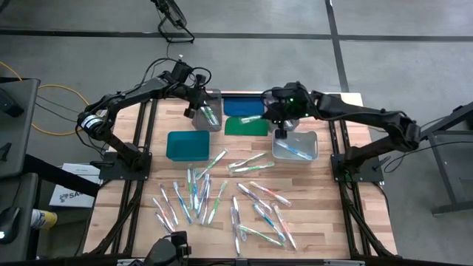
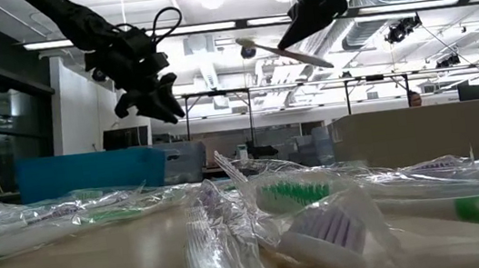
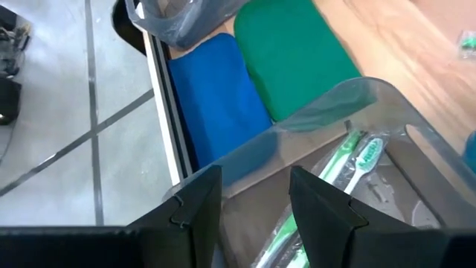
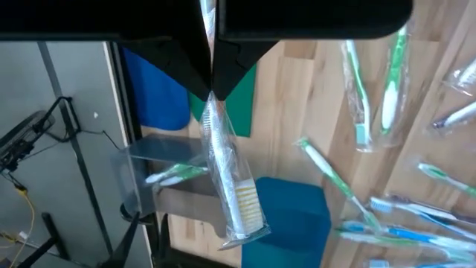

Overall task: Pick & Place Toothbrushes
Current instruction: Put the orange toothbrush into the blue bin

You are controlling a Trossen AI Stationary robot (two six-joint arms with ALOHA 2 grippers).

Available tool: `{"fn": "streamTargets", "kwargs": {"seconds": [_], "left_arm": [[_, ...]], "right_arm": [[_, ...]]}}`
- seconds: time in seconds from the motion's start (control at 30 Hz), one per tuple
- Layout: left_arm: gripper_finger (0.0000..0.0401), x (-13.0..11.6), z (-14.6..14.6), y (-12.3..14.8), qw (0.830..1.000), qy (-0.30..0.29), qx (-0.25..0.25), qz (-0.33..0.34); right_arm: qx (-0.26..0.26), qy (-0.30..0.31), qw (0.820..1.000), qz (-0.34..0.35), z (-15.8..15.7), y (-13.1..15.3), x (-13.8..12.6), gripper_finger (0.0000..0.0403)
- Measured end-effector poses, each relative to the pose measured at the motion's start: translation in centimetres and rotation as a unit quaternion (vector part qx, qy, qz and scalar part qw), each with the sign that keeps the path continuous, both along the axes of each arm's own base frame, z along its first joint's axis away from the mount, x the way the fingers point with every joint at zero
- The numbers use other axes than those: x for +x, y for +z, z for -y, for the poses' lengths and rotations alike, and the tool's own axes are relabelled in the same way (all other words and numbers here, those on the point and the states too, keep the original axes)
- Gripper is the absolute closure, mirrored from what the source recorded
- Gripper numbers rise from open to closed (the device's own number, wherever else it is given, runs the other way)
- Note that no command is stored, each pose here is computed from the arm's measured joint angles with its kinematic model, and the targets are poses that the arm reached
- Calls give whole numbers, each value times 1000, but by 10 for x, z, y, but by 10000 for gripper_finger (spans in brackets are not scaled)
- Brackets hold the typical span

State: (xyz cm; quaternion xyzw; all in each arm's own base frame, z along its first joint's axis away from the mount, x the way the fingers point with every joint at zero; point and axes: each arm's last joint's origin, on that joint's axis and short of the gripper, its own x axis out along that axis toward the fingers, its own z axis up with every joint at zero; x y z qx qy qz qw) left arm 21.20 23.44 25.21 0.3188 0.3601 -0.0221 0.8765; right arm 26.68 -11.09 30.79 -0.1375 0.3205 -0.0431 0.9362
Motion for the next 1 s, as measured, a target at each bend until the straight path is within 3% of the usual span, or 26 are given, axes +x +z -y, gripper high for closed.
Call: {"fn": "streamTargets", "kwargs": {"seconds": [0.2, 0.47, 0.73, 1.0], "left_arm": [[250, 4, -3, 6, 999, -5, 15, 38], [250, 19, 4, 19, 985, -83, -26, 148], [250, 42, 26, 24, 975, -142, -16, 170], [250, 60, 41, 33, 964, -163, -19, 208]], "right_arm": [[11, -3, 1000, 29, 16, -2, 3, 400], [8, 63, 988, 142, 23, 2, 30, 400], [-3, 94, 977, 190, 32, -8, 50, 400], [-18, 132, 963, 233, 30, -8, 61, 400]]}}
